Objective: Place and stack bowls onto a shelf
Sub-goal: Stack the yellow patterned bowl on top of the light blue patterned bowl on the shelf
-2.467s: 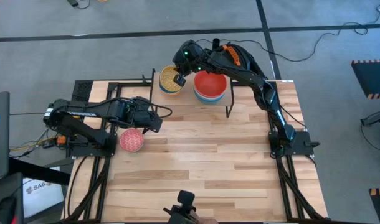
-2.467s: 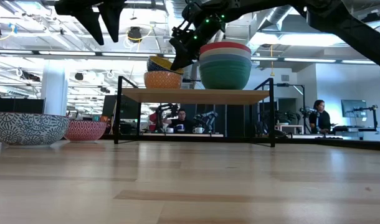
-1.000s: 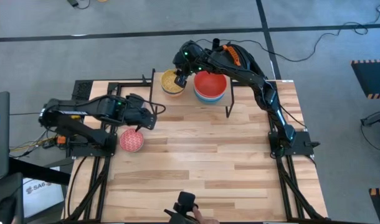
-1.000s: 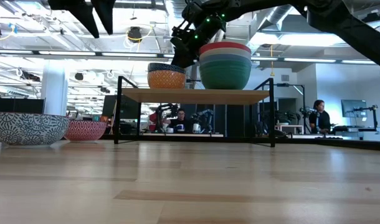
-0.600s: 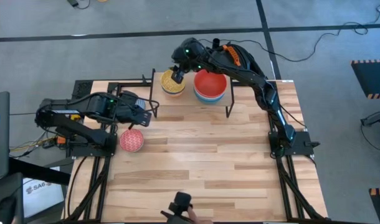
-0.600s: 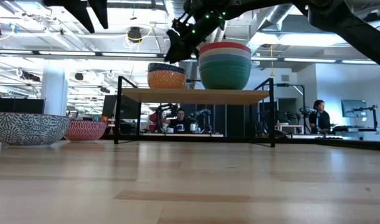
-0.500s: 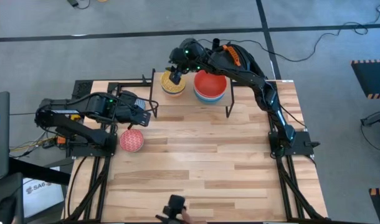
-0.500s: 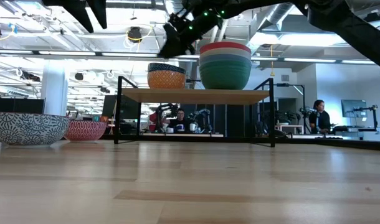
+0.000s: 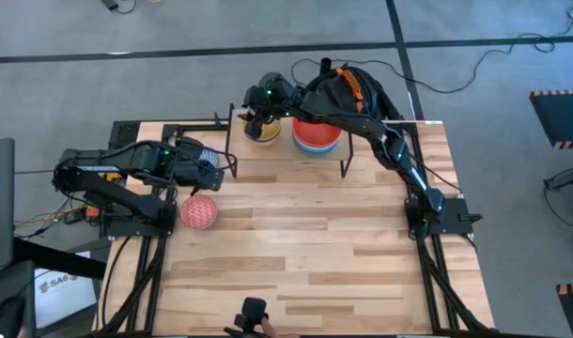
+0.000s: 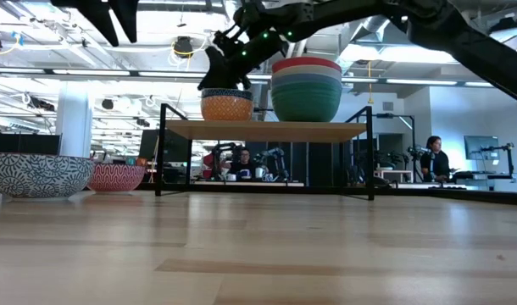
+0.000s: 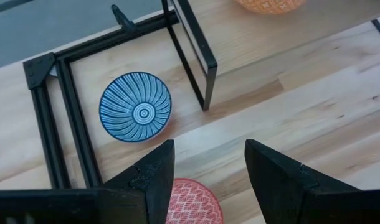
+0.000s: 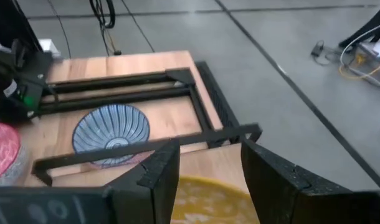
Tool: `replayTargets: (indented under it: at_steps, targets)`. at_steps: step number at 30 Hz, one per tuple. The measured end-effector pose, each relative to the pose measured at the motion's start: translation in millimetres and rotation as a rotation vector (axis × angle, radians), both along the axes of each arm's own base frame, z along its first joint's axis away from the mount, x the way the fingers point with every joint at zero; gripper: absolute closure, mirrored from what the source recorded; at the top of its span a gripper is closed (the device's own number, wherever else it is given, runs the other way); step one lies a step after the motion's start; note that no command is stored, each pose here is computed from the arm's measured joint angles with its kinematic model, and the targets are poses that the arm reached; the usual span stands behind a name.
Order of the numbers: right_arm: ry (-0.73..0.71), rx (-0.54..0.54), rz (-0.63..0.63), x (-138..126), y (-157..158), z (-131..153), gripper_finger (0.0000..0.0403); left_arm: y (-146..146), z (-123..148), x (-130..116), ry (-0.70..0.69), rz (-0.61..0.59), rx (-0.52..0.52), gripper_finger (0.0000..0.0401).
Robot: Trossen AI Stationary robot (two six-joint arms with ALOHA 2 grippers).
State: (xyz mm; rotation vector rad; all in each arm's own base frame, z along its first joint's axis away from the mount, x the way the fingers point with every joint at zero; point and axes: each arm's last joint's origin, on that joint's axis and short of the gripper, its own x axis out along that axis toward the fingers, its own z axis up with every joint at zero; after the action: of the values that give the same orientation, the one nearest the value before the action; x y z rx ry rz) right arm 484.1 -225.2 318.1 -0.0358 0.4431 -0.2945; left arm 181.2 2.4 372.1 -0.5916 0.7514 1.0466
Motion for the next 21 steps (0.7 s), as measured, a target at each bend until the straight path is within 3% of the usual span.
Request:
replayTargets:
  at_steps: [21]
  targets:
    - [0.011, 0.009, -0.05, -10.6, -17.9, 0.9, 0.0207, -0.1, -0.8, -2.0, 0.013, 0.012, -0.015, 0.0221]
